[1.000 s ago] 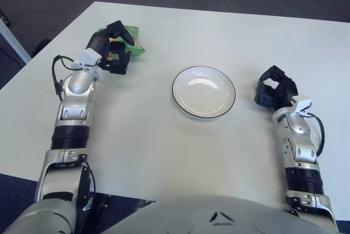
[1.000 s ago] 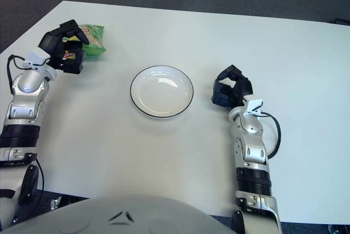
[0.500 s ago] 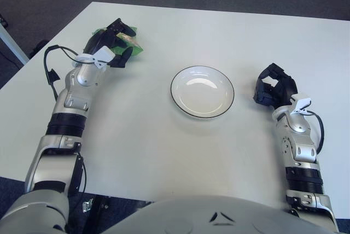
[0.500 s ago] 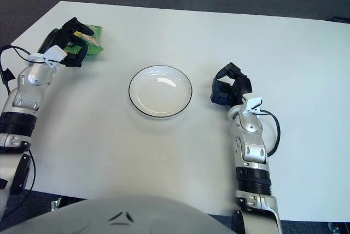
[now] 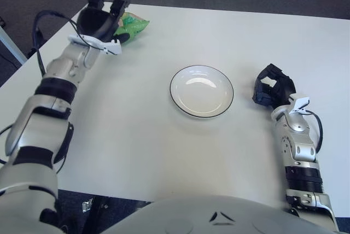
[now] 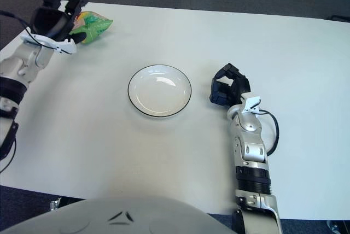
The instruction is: Put the snack into the plate.
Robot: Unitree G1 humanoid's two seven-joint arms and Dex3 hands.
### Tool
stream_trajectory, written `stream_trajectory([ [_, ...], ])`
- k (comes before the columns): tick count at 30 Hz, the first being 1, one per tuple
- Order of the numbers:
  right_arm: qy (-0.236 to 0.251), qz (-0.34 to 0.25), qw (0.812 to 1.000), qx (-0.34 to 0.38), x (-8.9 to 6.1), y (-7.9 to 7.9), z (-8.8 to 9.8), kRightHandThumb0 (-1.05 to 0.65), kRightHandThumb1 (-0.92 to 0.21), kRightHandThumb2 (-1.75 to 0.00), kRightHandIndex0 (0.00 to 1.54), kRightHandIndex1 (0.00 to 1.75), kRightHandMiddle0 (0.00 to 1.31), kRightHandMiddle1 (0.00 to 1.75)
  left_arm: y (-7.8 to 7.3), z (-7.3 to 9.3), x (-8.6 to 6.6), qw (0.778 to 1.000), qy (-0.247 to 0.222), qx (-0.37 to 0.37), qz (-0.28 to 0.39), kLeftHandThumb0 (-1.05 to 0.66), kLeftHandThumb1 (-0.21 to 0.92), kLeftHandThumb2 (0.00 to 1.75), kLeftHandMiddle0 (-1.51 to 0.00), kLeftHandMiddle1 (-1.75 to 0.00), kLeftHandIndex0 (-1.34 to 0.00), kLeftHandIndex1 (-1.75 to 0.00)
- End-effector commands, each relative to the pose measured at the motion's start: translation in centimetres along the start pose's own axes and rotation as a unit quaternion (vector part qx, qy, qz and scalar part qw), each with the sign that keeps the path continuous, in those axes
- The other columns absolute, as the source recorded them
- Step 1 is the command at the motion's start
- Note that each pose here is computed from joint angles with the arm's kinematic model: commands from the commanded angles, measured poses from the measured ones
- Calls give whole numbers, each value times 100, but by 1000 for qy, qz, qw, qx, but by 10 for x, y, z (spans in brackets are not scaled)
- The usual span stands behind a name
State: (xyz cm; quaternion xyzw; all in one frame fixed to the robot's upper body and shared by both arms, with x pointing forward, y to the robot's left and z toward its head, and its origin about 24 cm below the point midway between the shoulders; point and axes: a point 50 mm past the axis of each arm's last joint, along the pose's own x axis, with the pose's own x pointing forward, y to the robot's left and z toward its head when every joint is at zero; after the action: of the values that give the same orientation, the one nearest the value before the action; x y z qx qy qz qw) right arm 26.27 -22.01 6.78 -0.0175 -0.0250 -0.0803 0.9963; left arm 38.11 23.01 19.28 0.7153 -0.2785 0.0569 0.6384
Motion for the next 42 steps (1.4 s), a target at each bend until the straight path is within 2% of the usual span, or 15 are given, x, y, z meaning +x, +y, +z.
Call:
stream_trajectory([
  [1,95,-12,995,5,-24,-4,-43,-50,-28,-136,129,175,65,175,-2,-4,0,1000,-1,12,-1,-95,92,126,-2,-6,0,-39],
  [16,99,-12,995,1,-24,-5,-44,-49,-29,-135,128,175,64,175,-5,-3,2,1000,0,16,11,-92,92,125,-3,-6,0,-37],
  [28,99,-9,995,1,-24,-6,-44,-49,-29,-135,128,175,64,175,-4,1,4,1000,-5,1,24,-92,92,122,-6,-7,0,-46],
  [42,99,-8,995,0,-24,-7,-45,-49,-29,-135,128,175,64,175,-13,5,11,1000,18,-5,-9,-91,92,121,-9,-8,0,-52],
])
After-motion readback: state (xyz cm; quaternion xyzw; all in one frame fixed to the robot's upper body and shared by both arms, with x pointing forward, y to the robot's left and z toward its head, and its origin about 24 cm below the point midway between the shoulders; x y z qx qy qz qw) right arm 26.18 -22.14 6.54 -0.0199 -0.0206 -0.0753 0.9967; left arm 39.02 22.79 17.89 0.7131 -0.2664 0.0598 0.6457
